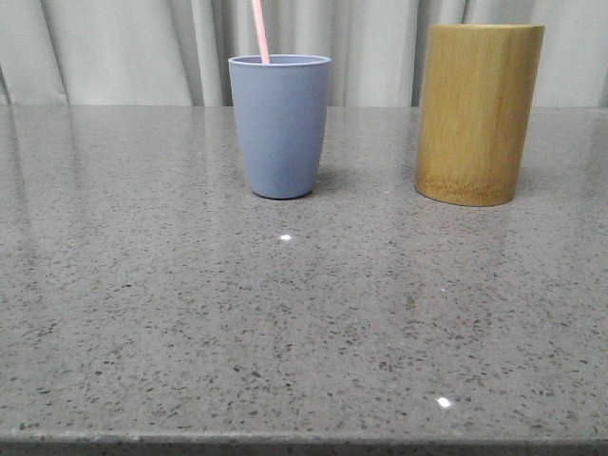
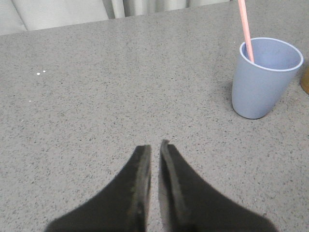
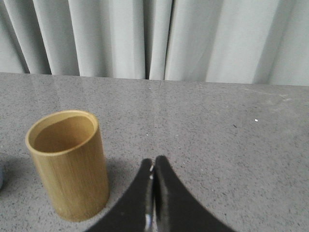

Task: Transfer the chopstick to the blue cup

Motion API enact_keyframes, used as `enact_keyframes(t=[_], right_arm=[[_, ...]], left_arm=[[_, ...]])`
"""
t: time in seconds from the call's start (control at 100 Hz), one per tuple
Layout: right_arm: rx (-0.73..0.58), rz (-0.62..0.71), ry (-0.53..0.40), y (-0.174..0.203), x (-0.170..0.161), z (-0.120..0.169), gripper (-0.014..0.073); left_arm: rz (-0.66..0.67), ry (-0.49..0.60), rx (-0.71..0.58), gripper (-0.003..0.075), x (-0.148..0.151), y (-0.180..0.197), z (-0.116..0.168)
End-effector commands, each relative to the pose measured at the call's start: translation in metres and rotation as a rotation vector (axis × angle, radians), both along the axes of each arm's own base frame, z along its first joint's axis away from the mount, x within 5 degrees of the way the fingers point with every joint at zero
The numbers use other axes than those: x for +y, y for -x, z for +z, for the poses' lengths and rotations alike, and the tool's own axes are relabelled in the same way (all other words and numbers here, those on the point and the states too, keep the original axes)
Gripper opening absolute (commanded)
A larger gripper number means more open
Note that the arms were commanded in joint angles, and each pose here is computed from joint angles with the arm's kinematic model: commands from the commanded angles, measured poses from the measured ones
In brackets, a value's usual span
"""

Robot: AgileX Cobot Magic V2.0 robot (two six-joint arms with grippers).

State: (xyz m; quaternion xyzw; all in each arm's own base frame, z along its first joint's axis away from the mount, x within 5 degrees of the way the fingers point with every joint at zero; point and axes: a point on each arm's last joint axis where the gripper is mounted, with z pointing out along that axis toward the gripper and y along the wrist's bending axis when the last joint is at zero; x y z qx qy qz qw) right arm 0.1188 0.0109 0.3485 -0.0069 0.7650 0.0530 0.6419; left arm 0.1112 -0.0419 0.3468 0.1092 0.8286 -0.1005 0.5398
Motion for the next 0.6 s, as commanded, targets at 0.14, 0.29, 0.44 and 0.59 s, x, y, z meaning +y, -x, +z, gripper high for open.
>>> enact_keyframes(t=[0.14,0.29,0.44,0.59], right_arm=[[-0.132,-0.01,0.002,0.024,-0.003,-0.007,-0.007],[-0.148,-0.01,0.001,0.038,-0.004,-0.024,-0.007],[-0.18,-0.011,-0.002,0.051,-0.006,-0.036,-0.007],[-0.199,-0.011,-0.004,0.058,-0.006,-0.042,-0.007]], left_arm=[[-0.02,0.064,-0.142,-0.0019,0.009,0.021,0.005],[-0.02,0.076,-0.166,-0.0019,0.017,0.037,-0.01],[-0.019,0.094,-0.201,-0.0019,0.024,0.051,-0.022],[-0.017,0.111,-0.238,-0.0019,0.03,0.063,-0.029]])
